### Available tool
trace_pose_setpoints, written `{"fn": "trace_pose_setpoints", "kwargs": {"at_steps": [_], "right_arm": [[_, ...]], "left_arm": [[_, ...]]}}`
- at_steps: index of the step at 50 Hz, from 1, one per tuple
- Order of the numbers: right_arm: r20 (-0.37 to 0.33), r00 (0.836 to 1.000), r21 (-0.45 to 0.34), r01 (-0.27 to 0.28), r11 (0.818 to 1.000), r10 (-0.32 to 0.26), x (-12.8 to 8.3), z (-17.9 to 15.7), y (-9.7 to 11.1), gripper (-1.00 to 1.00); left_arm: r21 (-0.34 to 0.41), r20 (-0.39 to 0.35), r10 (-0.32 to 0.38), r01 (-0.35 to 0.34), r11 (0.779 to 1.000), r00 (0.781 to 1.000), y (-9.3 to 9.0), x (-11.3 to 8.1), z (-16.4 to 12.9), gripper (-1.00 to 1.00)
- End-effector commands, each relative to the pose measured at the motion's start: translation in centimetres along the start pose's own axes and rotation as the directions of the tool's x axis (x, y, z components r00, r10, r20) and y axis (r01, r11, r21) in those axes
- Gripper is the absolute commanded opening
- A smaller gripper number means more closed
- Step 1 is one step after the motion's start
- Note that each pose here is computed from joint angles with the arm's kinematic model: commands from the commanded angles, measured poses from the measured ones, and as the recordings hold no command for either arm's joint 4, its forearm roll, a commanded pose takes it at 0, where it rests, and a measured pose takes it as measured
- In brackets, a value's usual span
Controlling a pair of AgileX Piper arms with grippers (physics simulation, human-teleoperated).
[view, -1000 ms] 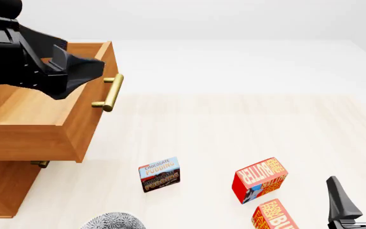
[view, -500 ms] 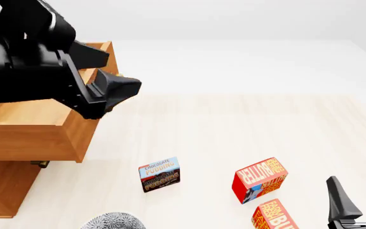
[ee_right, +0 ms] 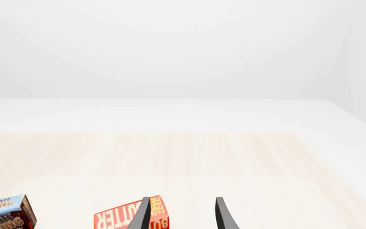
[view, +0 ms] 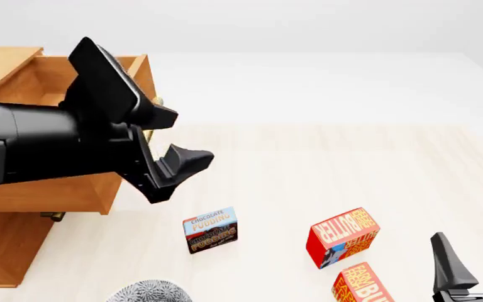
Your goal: Put the chocolate pudding in the top drawer of the cabinet and close it.
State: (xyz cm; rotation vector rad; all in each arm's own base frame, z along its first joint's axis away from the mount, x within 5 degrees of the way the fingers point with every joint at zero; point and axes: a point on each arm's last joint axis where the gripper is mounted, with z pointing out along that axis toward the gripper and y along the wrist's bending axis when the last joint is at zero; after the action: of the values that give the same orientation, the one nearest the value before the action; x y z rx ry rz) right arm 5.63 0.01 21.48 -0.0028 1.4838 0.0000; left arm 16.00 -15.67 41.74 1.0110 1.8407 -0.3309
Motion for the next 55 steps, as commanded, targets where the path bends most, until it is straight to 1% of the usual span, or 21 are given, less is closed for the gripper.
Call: {"fn": "trace_pose_setpoints", "kwargs": {"at_steps": [1, 3, 4, 6, 10, 13, 16, 23, 25, 26, 28, 29, 34, 38, 44, 47, 49, 53, 54, 55], "right_arm": [[0.0, 1.0, 0.0, 0.0, 1.0, 0.0, 0.0, 0.0, 0.0, 1.0], [0.0, 1.0, 0.0, 0.0, 1.0, 0.0, 0.0, 0.0, 0.0, 1.0], [0.0, 1.0, 0.0, 0.0, 1.0, 0.0, 0.0, 0.0, 0.0, 1.0], [0.0, 1.0, 0.0, 0.0, 1.0, 0.0, 0.0, 0.0, 0.0, 1.0], [0.0, 1.0, 0.0, 0.0, 1.0, 0.0, 0.0, 0.0, 0.0, 1.0], [0.0, 1.0, 0.0, 0.0, 1.0, 0.0, 0.0, 0.0, 0.0, 1.0], [0.0, 1.0, 0.0, 0.0, 1.0, 0.0, 0.0, 0.0, 0.0, 1.0], [0.0, 1.0, 0.0, 0.0, 1.0, 0.0, 0.0, 0.0, 0.0, 1.0], [0.0, 1.0, 0.0, 0.0, 1.0, 0.0, 0.0, 0.0, 0.0, 1.0], [0.0, 1.0, 0.0, 0.0, 1.0, 0.0, 0.0, 0.0, 0.0, 1.0], [0.0, 1.0, 0.0, 0.0, 1.0, 0.0, 0.0, 0.0, 0.0, 1.0], [0.0, 1.0, 0.0, 0.0, 1.0, 0.0, 0.0, 0.0, 0.0, 1.0], [0.0, 1.0, 0.0, 0.0, 1.0, 0.0, 0.0, 0.0, 0.0, 1.0], [0.0, 1.0, 0.0, 0.0, 1.0, 0.0, 0.0, 0.0, 0.0, 1.0], [0.0, 1.0, 0.0, 0.0, 1.0, 0.0, 0.0, 0.0, 0.0, 1.0], [0.0, 1.0, 0.0, 0.0, 1.0, 0.0, 0.0, 0.0, 0.0, 1.0], [0.0, 1.0, 0.0, 0.0, 1.0, 0.0, 0.0, 0.0, 0.0, 1.0], [0.0, 1.0, 0.0, 0.0, 1.0, 0.0, 0.0, 0.0, 0.0, 1.0], [0.0, 1.0, 0.0, 0.0, 1.0, 0.0, 0.0, 0.0, 0.0, 1.0], [0.0, 1.0, 0.0, 0.0, 1.0, 0.0, 0.0, 0.0, 0.0, 1.0]], "left_arm": [[0.028, -0.037, 0.028, -0.027, 0.999, 0.999, -0.9, 1.8, 2.1, 1.0], [0.048, -0.042, 0.008, -0.006, 0.999, 0.999, -1.5, 1.7, 2.5, 1.0], [0.04, -0.043, 0.016, -0.014, 0.999, 0.999, -1.3, 1.9, 2.5, 1.0], [0.062, -0.045, 0.012, -0.01, 0.998, 0.999, -1.9, 1.8, 2.8, 1.0], [0.062, -0.053, 0.016, -0.013, 0.998, 0.998, -1.9, 2.3, 3.3, 1.0], [0.065, -0.058, -0.002, 0.006, 0.998, 0.998, -2.0, 2.3, 3.6, 1.0], [0.072, -0.064, 0.008, -0.003, 0.997, 0.998, -2.3, 2.9, 4.0, 1.0], [0.066, -0.087, -0.005, 0.011, 0.998, 0.996, -2.3, 3.9, 5.1, 1.0], [0.07, -0.09, -0.016, 0.022, 0.997, 0.996, -2.5, 3.9, 5.3, 1.0], [0.08, -0.097, -0.031, 0.039, 0.996, 0.995, -2.8, 3.8, 5.5, 1.0], [0.068, -0.098, -0.016, 0.022, 0.997, 0.995, -2.5, 4.3, 5.7, 1.0], [0.075, -0.1, -0.026, 0.034, 0.997, 0.995, -2.7, 4.2, 5.9, 1.0], [0.069, -0.107, -0.026, 0.034, 0.997, 0.994, -2.6, 4.6, 6.3, 1.0], [0.064, -0.122, -0.016, 0.024, 0.998, 0.992, -2.5, 5.4, 7.0, 1.0], [0.042, -0.131, -0.015, 0.021, 0.999, 0.991, -1.8, 5.8, 7.2, 1.0], [0.044, -0.158, -0.038, 0.046, 0.998, 0.987, -1.9, 6.1, 7.9, 1.0], [0.042, -0.156, -0.013, 0.02, 0.999, 0.988, -1.8, 6.4, 7.9, 1.0], [0.032, -0.163, -0.009, 0.015, 0.999, 0.987, -1.4, 6.7, 8.1, 1.0], [0.017, -0.168, 0.002, 0.001, 1.0, 0.986, -0.9, 7.2, 8.2, 1.0], [0.017, -0.168, 0.002, 0.001, 1.0, 0.986, -0.9, 7.2, 8.2, 1.0]]}}
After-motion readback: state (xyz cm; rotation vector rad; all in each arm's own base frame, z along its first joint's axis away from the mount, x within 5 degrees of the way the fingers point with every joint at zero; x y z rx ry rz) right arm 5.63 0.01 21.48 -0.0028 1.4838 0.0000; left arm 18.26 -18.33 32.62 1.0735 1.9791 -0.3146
